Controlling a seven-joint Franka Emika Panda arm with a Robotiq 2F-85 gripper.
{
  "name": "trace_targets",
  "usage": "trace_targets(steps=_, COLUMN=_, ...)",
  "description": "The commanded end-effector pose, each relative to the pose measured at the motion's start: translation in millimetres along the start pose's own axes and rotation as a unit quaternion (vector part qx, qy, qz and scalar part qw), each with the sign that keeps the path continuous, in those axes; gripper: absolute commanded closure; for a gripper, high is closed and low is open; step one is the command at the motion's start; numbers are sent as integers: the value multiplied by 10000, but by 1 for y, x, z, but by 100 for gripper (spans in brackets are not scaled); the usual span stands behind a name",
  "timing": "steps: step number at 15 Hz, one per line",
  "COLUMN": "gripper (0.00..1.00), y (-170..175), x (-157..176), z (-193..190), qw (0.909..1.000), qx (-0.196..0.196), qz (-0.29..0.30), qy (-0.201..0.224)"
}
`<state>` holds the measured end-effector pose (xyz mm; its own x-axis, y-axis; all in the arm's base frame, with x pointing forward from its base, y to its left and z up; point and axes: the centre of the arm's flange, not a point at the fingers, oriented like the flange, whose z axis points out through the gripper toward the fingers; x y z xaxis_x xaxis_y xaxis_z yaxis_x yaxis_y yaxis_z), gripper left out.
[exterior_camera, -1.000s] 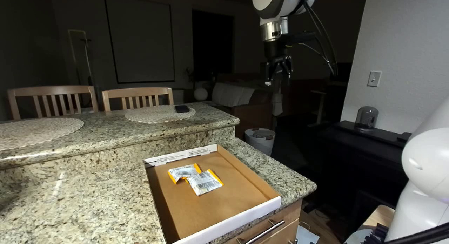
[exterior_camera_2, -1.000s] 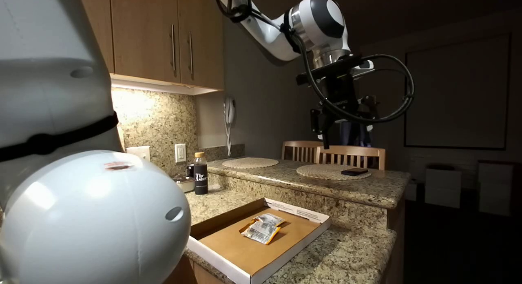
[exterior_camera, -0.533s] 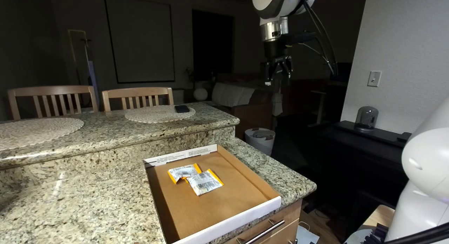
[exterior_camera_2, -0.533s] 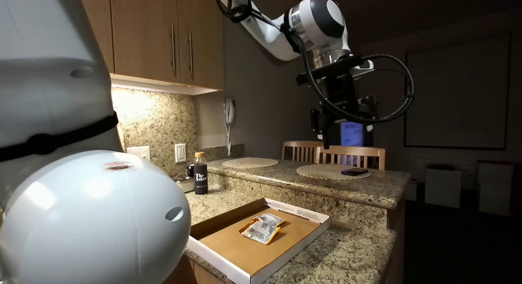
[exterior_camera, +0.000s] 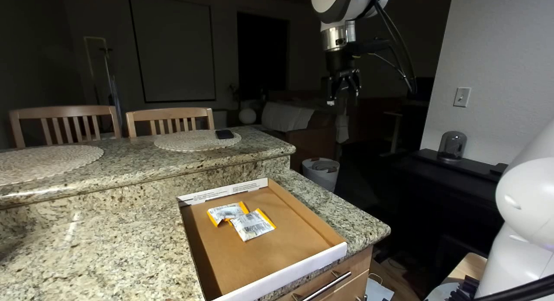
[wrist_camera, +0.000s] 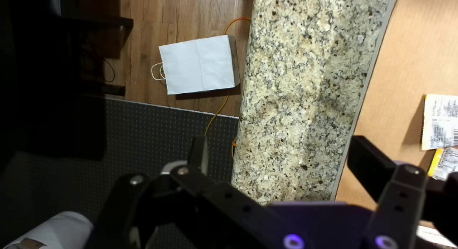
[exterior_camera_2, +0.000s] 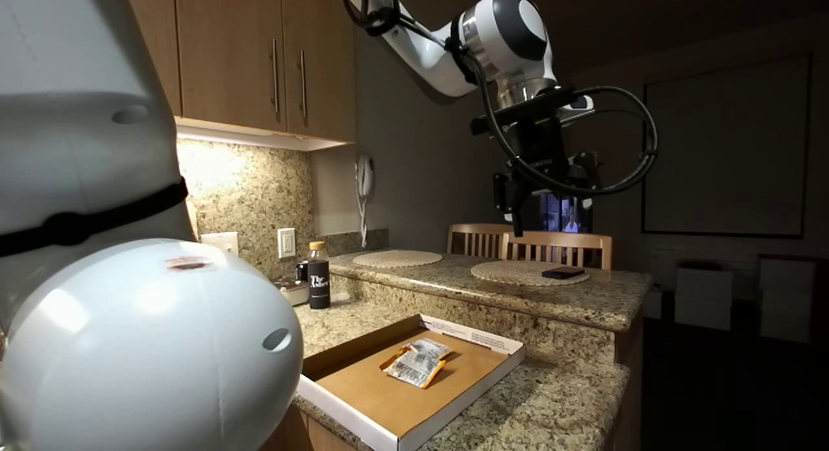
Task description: Remove one sachet from the box and place it on the upper part of the countertop
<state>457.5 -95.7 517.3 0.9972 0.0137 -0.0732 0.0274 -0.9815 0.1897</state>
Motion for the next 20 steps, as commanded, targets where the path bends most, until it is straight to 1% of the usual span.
trace_targets(steps=1, gripper=0, y=-22, x=12, z=-1, qw=9997, qx=-61, qz=-229, qy=-61)
trace_targets(steps=3, gripper=0, y=-44, x=22, z=-4, qw=9988, qx=-88, qz=-483, qy=-68)
trace_targets(steps=5, gripper=0, y=-71, x=34, z=-9, qw=9948, qx=-79, qz=-1006, qy=-168)
trace_targets(steps=6, gripper=0, y=-84, x=41, z=-15, qw=9911, qx=92, qz=-1305, qy=-243)
trace_targets(steps=7, gripper=0, y=-95, x=47, z=-15, qw=9878, qx=157, qz=-1526, qy=-264)
trace_targets(steps=8, gripper=0, y=-107, x=57, z=-14, qw=9838, qx=321, qz=-1752, qy=-203)
trace_targets(steps=11, gripper=0, y=-146, x=76, z=-8, qw=9696, qx=834, qz=-2281, qy=-301)
trace_targets(steps=12, gripper=0, y=-164, x=83, z=-3, qw=9682, qx=899, qz=-2324, qy=-232)
trace_targets(steps=13, gripper=0, y=-174, x=88, z=2, qw=9663, qx=934, qz=-2388, qy=-225)
trace_targets(steps=14, gripper=0, y=-197, x=98, z=11, qw=9653, qx=959, qz=-2411, qy=-286)
trace_targets(steps=15, gripper=0, y=-214, x=101, z=18, qw=9614, qx=944, qz=-2557, qy=-364)
trace_targets(steps=18, gripper=0, y=-274, x=113, z=46, qw=9525, qx=669, qz=-2942, qy=-407)
trace_targets(steps=19, gripper=0, y=-289, x=117, z=55, qw=9486, qx=618, qz=-3069, qy=-466)
trace_targets(steps=20, gripper=0, y=-305, x=122, z=69, qw=9430, qx=561, qz=-3221, qy=-623)
